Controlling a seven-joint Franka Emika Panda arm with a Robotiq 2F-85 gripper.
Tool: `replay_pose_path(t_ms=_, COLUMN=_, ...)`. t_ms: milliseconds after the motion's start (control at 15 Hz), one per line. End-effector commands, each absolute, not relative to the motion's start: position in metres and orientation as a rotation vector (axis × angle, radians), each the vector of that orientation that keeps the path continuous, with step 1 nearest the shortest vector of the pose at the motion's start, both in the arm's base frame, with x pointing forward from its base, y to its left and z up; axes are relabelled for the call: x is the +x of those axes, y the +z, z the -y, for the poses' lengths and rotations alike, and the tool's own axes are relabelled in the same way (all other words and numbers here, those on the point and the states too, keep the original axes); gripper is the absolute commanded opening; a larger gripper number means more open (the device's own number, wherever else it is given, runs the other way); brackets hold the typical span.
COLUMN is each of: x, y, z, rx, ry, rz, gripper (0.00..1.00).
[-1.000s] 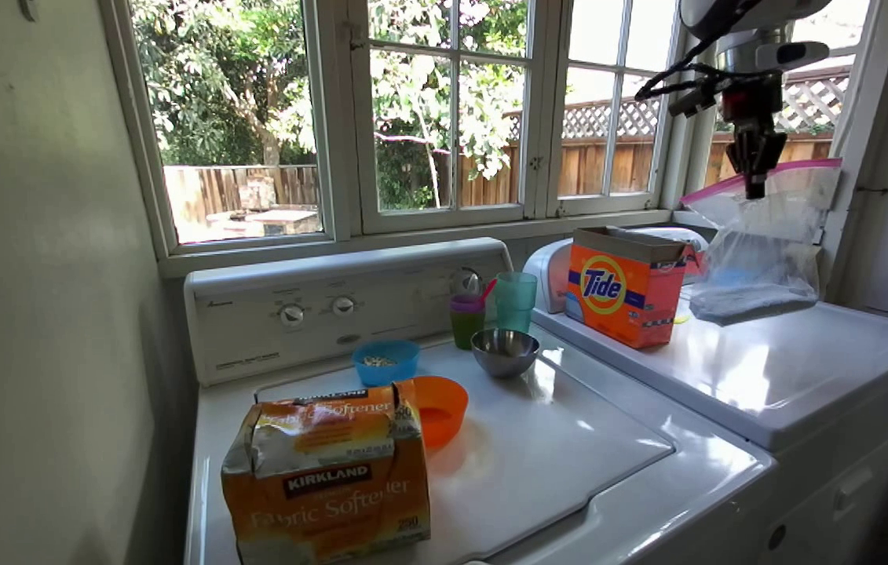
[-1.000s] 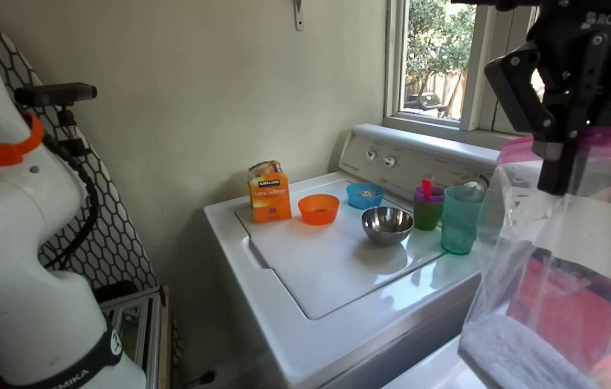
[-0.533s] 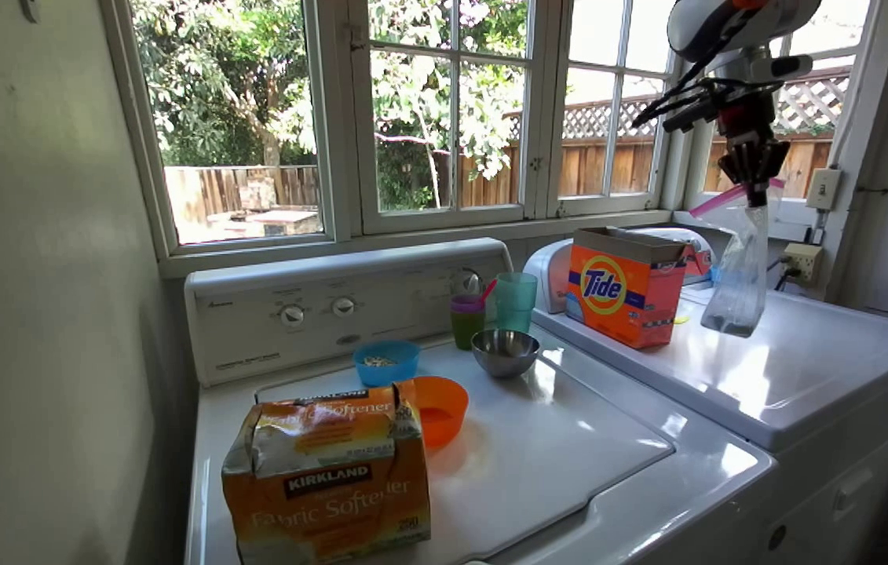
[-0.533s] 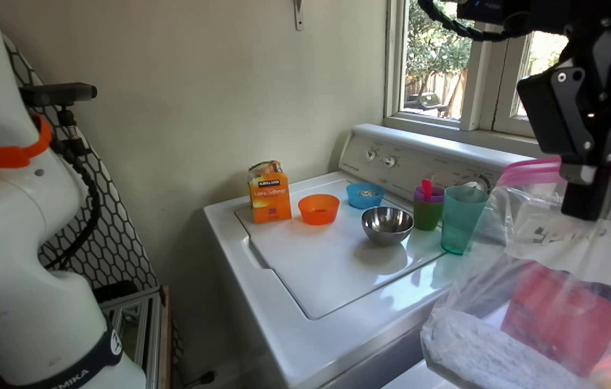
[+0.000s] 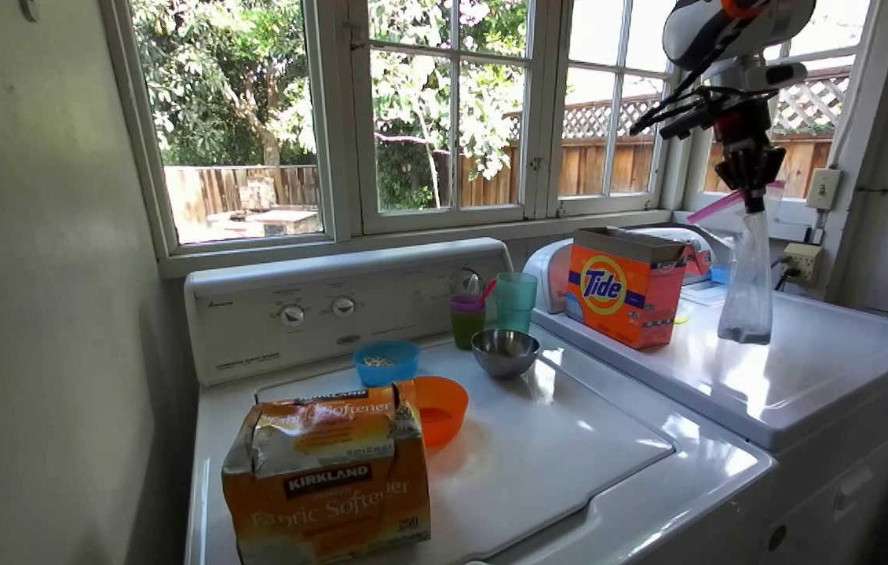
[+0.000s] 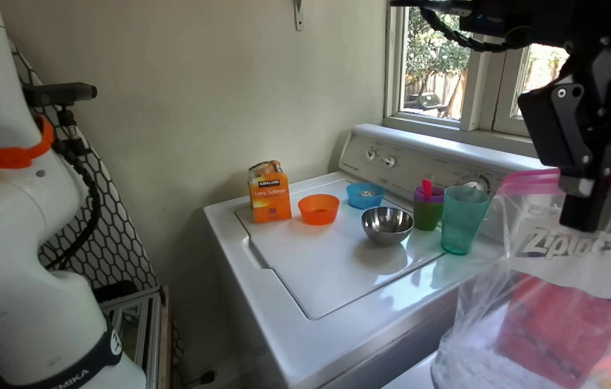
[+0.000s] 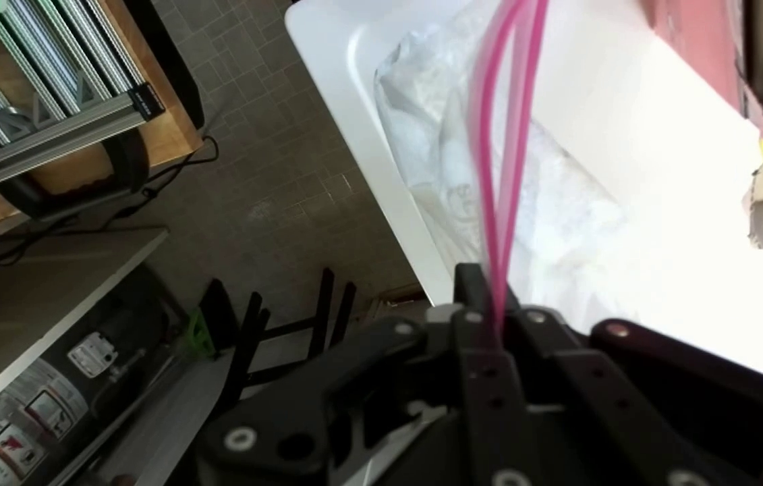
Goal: Take the plastic out of the orange box on the right and put it on top of the washing machine on the right.
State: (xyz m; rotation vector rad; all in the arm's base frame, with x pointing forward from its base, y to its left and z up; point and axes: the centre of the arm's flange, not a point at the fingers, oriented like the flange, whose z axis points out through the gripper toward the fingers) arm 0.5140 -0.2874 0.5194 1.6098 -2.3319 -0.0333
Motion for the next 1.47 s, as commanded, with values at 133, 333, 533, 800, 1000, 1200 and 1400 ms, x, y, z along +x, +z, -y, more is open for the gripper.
replay_pose_path(t_ms=133, x=0.523, y=0.505, z=0.294, rx=1.555, ry=-0.056, rz=2.385, gripper=0.00)
replay_pose_path(t_ms=333, x=0.526, y=0.491, z=0.302, rx=1.535, ry=-0.093, rz=2.386, gripper=0.00)
replay_pose_path(t_ms=533, x=0.529, y=0.478, z=0.311, rx=1.496, ry=-0.131, rz=2.416, gripper=0.00)
replay_pose_path(t_ms=800, x=0.531, y=0.469, z=0.324, rx=1.355, ry=-0.203, rz=2.580, gripper=0.00)
replay_pose_path(t_ms=1000, x=0.531, y=0.467, z=0.333, rx=1.266, ry=-0.251, rz=2.683, gripper=0.00)
replay_pose_path(t_ms=1200, x=0.533, y=0.466, z=0.338, rx=1.213, ry=-0.262, rz=2.722, gripper=0.00)
replay_pose_path(t_ms=1400, x=0.538, y=0.462, z=0.338, rx=1.201, ry=-0.253, rz=2.680, gripper=0.00)
